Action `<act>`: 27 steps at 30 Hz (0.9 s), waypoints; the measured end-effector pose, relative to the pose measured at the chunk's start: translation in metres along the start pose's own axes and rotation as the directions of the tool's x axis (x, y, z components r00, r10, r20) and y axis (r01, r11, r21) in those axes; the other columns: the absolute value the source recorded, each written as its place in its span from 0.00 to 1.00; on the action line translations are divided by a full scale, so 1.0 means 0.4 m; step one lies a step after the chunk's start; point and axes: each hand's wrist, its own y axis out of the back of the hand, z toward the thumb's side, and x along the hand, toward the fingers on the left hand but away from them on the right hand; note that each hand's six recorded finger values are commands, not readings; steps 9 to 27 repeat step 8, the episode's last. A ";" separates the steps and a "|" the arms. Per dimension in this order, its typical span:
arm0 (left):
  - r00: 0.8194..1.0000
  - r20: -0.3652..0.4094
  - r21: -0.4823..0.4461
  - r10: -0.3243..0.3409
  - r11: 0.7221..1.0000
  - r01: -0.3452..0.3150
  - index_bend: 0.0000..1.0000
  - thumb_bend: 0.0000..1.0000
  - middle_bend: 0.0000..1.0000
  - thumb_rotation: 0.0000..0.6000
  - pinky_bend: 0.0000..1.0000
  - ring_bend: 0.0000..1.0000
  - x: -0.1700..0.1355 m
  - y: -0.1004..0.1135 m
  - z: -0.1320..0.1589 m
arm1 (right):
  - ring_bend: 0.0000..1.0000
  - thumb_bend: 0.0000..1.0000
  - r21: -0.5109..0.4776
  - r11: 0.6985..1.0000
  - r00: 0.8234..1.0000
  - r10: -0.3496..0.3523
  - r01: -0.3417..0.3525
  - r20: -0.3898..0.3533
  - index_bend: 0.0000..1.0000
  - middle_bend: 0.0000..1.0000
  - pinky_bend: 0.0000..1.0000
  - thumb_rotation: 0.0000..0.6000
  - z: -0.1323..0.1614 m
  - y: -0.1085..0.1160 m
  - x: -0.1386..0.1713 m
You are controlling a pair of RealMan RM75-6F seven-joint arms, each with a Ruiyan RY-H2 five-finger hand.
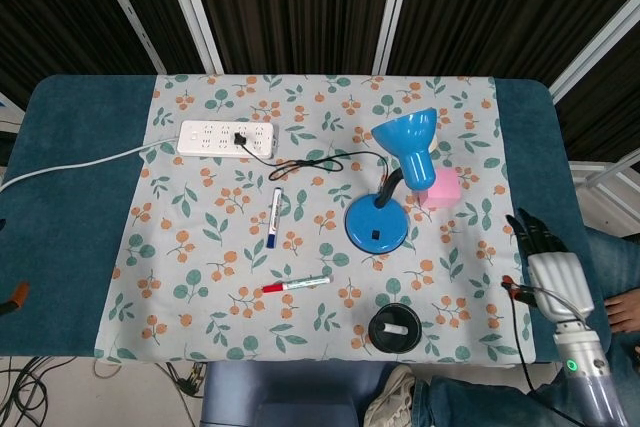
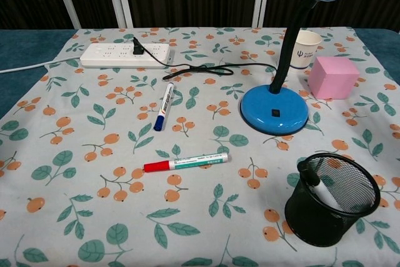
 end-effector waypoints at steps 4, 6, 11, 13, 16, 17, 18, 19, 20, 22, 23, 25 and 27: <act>1.000 0.004 0.006 -0.001 1.000 0.001 0.04 0.28 0.04 1.00 0.10 0.00 -0.002 -0.002 0.004 | 0.07 0.29 0.014 0.999 0.999 -0.038 0.038 0.021 0.00 0.02 0.00 1.00 -0.048 0.011 0.064; 1.000 0.006 0.009 -0.002 1.000 0.002 0.04 0.28 0.04 1.00 0.10 0.00 -0.002 -0.003 0.006 | 0.07 0.29 0.024 0.998 0.998 -0.053 0.052 0.018 0.00 0.02 0.00 1.00 -0.054 0.019 0.073; 1.000 0.009 0.012 -0.003 1.000 0.003 0.04 0.28 0.04 1.00 0.10 0.00 -0.002 -0.005 0.008 | 0.07 0.29 0.033 0.997 0.997 -0.073 0.072 0.019 0.00 0.02 0.00 1.00 -0.059 0.031 0.075; 1.000 0.009 0.012 -0.003 1.000 0.003 0.04 0.28 0.04 1.00 0.10 0.00 -0.002 -0.005 0.008 | 0.07 0.29 0.033 0.997 0.997 -0.073 0.072 0.019 0.00 0.02 0.00 1.00 -0.059 0.031 0.075; 1.000 0.009 0.012 -0.003 1.000 0.003 0.04 0.28 0.04 1.00 0.10 0.00 -0.002 -0.005 0.008 | 0.07 0.29 0.033 0.997 0.997 -0.073 0.072 0.019 0.00 0.02 0.00 1.00 -0.059 0.031 0.075; 1.000 0.009 0.012 -0.003 1.000 0.003 0.04 0.28 0.04 1.00 0.10 0.00 -0.002 -0.005 0.008 | 0.07 0.29 0.033 0.997 0.997 -0.073 0.072 0.019 0.00 0.02 0.00 1.00 -0.059 0.031 0.075; 1.000 0.009 0.012 -0.003 1.000 0.003 0.04 0.28 0.04 1.00 0.10 0.00 -0.002 -0.005 0.008 | 0.07 0.29 0.033 0.997 0.997 -0.073 0.072 0.019 0.00 0.02 0.00 1.00 -0.059 0.031 0.075; 1.000 0.009 0.012 -0.003 1.000 0.003 0.04 0.28 0.04 1.00 0.10 0.00 -0.002 -0.005 0.008 | 0.07 0.29 0.033 0.997 0.997 -0.073 0.072 0.019 0.00 0.02 0.00 1.00 -0.059 0.031 0.075; 1.000 0.009 0.012 -0.003 1.000 0.003 0.04 0.28 0.04 1.00 0.10 0.00 -0.002 -0.005 0.008 | 0.07 0.29 0.033 0.997 0.997 -0.073 0.072 0.019 0.00 0.02 0.00 1.00 -0.059 0.031 0.075; 1.000 0.009 0.012 -0.003 1.000 0.003 0.04 0.28 0.04 1.00 0.10 0.00 -0.002 -0.005 0.008 | 0.07 0.29 0.033 0.997 0.997 -0.073 0.072 0.019 0.00 0.02 0.00 1.00 -0.059 0.031 0.075; 1.000 0.009 0.012 -0.003 1.000 0.003 0.04 0.28 0.04 1.00 0.10 0.00 -0.002 -0.005 0.008 | 0.07 0.29 0.033 0.997 0.997 -0.073 0.072 0.019 0.00 0.02 0.00 1.00 -0.059 0.031 0.075; 1.000 0.009 0.012 -0.003 1.000 0.003 0.04 0.28 0.04 1.00 0.10 0.00 -0.002 -0.005 0.008 | 0.07 0.29 0.033 0.997 0.997 -0.073 0.072 0.019 0.00 0.02 0.00 1.00 -0.059 0.031 0.075; 1.000 0.009 0.012 -0.003 1.000 0.003 0.04 0.28 0.04 1.00 0.10 0.00 -0.002 -0.005 0.008 | 0.07 0.29 0.033 0.997 0.997 -0.073 0.072 0.019 0.00 0.02 0.00 1.00 -0.059 0.031 0.075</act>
